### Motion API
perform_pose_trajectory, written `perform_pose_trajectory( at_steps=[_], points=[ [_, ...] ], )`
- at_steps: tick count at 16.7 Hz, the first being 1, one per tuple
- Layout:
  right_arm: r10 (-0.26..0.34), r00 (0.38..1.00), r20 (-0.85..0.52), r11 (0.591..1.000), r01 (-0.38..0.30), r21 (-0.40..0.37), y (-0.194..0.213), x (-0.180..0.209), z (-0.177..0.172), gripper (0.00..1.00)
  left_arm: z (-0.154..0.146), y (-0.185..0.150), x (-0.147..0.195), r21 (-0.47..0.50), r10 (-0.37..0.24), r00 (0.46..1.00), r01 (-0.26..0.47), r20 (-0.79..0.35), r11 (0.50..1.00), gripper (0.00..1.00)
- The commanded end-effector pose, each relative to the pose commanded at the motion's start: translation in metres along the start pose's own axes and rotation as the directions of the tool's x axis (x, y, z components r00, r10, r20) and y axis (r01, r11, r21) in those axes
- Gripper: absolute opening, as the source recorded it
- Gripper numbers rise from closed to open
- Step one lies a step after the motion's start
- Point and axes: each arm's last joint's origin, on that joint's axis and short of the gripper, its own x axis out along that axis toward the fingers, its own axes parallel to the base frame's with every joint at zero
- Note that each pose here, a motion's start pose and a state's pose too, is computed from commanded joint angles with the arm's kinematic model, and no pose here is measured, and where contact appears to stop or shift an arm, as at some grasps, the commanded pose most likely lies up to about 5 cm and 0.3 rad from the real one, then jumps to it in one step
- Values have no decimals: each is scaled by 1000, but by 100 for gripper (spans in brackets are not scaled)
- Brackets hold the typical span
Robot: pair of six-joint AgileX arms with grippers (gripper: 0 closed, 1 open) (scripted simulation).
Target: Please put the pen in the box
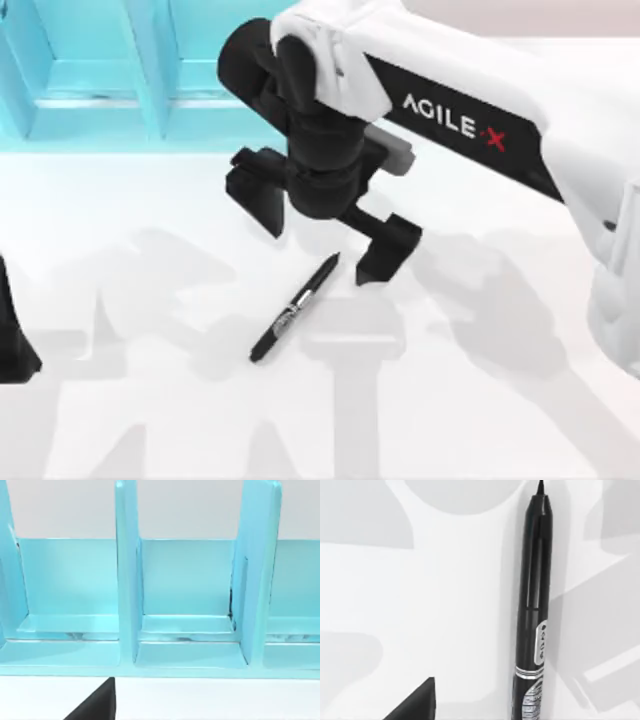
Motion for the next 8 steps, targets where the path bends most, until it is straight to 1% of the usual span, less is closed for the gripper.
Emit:
perform_pose_trajectory(
  at_steps=[2, 8],
  points=[
    [17, 1000, -10, 1000, -17, 5, 5, -3, -9, 100, 0, 0, 0, 0, 0, 1000, 0, 0, 1000, 100],
    [18, 1000, -9, 1000, -18, 7, 5, -3, -8, 100, 0, 0, 0, 0, 0, 1000, 0, 0, 1000, 100]
  ],
)
